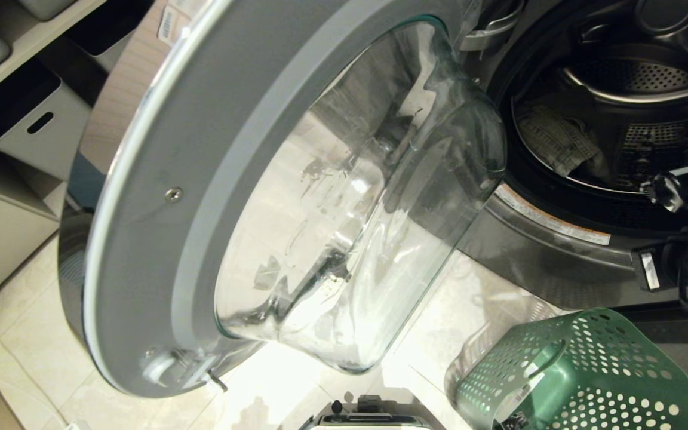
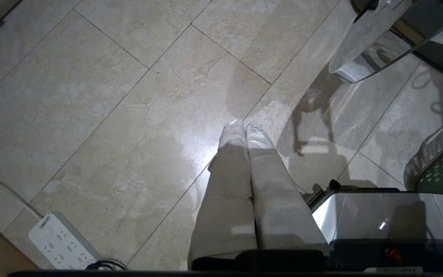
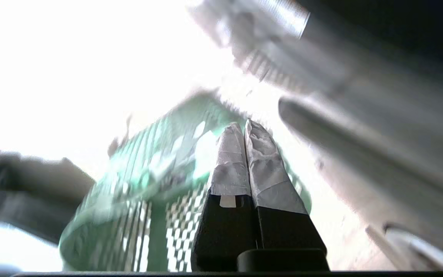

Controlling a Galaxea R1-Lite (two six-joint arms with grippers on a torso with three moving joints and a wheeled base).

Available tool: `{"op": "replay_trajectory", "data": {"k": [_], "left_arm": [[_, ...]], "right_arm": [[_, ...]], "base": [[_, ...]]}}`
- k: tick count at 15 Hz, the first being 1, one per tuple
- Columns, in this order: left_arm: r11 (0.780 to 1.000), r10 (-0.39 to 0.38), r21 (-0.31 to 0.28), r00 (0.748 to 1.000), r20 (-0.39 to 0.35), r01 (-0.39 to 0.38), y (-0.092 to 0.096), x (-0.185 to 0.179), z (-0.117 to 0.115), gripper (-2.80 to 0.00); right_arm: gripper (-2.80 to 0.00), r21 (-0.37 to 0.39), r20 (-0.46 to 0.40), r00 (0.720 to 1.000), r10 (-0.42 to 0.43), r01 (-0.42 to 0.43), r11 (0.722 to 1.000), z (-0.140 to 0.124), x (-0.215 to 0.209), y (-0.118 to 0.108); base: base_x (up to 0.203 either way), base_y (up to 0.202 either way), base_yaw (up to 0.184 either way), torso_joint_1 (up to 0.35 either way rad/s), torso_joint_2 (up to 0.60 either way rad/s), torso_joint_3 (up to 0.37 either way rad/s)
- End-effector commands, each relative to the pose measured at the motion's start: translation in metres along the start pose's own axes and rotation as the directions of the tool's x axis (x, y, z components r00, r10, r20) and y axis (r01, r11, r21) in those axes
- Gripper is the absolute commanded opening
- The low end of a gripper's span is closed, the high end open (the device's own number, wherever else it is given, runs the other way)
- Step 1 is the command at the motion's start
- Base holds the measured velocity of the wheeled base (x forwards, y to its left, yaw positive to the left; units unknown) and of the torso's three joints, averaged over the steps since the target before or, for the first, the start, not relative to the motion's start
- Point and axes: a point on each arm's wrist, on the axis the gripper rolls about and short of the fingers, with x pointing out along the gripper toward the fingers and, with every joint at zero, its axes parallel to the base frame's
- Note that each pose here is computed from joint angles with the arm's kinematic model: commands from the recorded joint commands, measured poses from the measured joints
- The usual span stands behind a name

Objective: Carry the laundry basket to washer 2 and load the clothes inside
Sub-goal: Close the washing machine door with the left hand

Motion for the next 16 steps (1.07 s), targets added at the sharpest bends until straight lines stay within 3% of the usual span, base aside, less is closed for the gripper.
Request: {"op": "replay_trajectory", "data": {"k": [1,6,11,13,16], "left_arm": [[1.0,0.0,0.0,1.0,-0.001,0.0,0.0,0.0,0.0,-2.8],[1.0,0.0,0.0,1.0,-0.001,0.0,0.0,0.0,0.0,-2.8],[1.0,0.0,0.0,1.0,-0.001,0.0,0.0,0.0,0.0,-2.8],[1.0,0.0,0.0,1.0,-0.001,0.0,0.0,0.0,0.0,-2.8],[1.0,0.0,0.0,1.0,-0.001,0.0,0.0,0.0,0.0,-2.8]], "right_arm": [[-2.8,-0.01,0.042,0.999,0.016,-0.015,1.0,-0.017,-0.035,0.003],[-2.8,-0.05,0.092,0.991,0.1,-0.096,0.994,-0.064,-0.083,0.017],[-2.8,-0.061,0.108,0.985,0.133,-0.127,0.99,-0.153,-0.115,0.024],[-2.8,-0.035,0.158,0.981,0.113,-0.109,0.993,-0.187,-0.125,0.026],[-2.8,0.002,0.288,0.953,0.089,-0.094,0.996,-0.216,-0.138,0.029]], "base": [[0.0,0.0,0.0,0.0,0.0,0.0],[0.0,0.0,0.0,0.0,0.0,0.0],[0.0,0.0,0.0,0.0,0.0,0.0],[0.0,0.0,0.0,0.0,0.0,0.0],[0.0,0.0,0.0,0.0,0.0,0.0]]}}
